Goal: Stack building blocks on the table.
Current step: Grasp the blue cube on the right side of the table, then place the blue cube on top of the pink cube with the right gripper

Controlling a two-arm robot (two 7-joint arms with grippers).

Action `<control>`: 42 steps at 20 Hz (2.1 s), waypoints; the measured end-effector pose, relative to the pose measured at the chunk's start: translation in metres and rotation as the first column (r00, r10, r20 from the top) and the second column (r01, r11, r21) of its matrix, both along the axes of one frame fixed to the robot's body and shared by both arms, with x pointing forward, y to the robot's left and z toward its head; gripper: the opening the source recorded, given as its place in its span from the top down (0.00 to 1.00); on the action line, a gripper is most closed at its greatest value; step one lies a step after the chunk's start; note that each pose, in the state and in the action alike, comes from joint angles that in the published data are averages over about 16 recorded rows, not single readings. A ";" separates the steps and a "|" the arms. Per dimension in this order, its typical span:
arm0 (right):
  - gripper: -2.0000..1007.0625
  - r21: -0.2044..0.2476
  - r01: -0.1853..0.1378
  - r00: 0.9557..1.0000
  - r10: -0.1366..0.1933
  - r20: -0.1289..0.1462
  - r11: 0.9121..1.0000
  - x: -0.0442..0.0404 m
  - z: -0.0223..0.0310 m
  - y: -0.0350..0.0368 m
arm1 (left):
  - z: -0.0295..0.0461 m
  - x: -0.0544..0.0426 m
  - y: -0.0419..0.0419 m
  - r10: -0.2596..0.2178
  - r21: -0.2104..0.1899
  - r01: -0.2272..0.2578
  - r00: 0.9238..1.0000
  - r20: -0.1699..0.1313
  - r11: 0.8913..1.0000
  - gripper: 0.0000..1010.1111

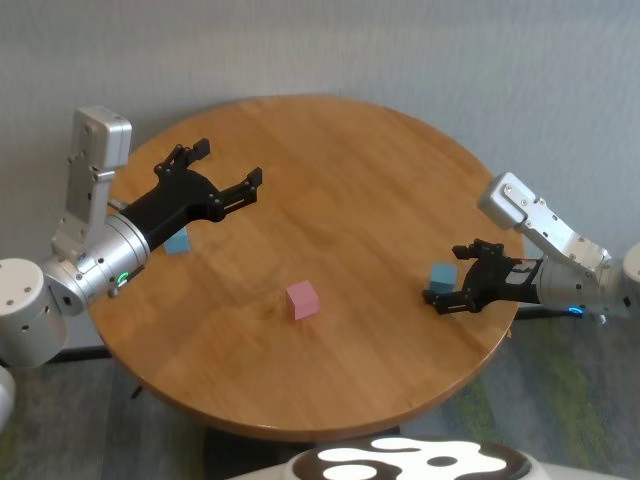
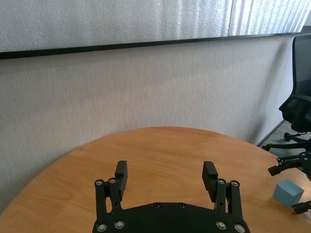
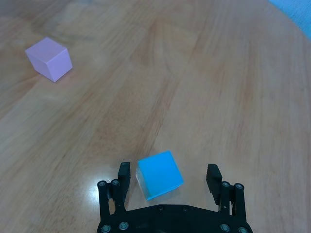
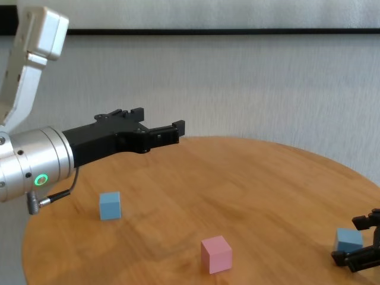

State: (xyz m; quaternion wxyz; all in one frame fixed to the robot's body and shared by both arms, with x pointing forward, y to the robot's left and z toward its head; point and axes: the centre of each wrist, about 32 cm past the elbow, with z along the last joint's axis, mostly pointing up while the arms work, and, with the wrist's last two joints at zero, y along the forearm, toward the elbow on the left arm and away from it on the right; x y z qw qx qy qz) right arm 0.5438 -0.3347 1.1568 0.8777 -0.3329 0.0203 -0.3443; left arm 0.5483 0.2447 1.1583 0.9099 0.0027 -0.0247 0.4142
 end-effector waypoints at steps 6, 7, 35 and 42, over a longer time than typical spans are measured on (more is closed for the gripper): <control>0.18 0.000 -0.002 1.000 0.002 0.001 1.000 -0.0003 0.0003 -0.0002 | 0.0000 0.0000 0.0000 0.000 0.000 0.000 1.000 0.000 1.000 0.01; 0.21 0.000 -0.002 1.000 0.002 0.001 1.000 -0.0004 0.0003 -0.0002 | 0.0000 0.0000 0.0000 0.000 0.000 0.000 1.000 0.000 1.000 0.01; 0.64 0.002 -0.004 1.000 0.004 0.002 1.000 -0.0009 0.0007 -0.0004 | 0.0000 0.0000 0.0000 0.000 0.000 0.000 1.000 0.000 1.000 0.01; 0.64 0.011 -0.005 1.000 0.005 0.006 1.000 -0.0018 0.0026 0.0015 | 0.0003 -0.0002 0.0001 0.005 0.003 -0.005 1.000 0.001 1.000 0.01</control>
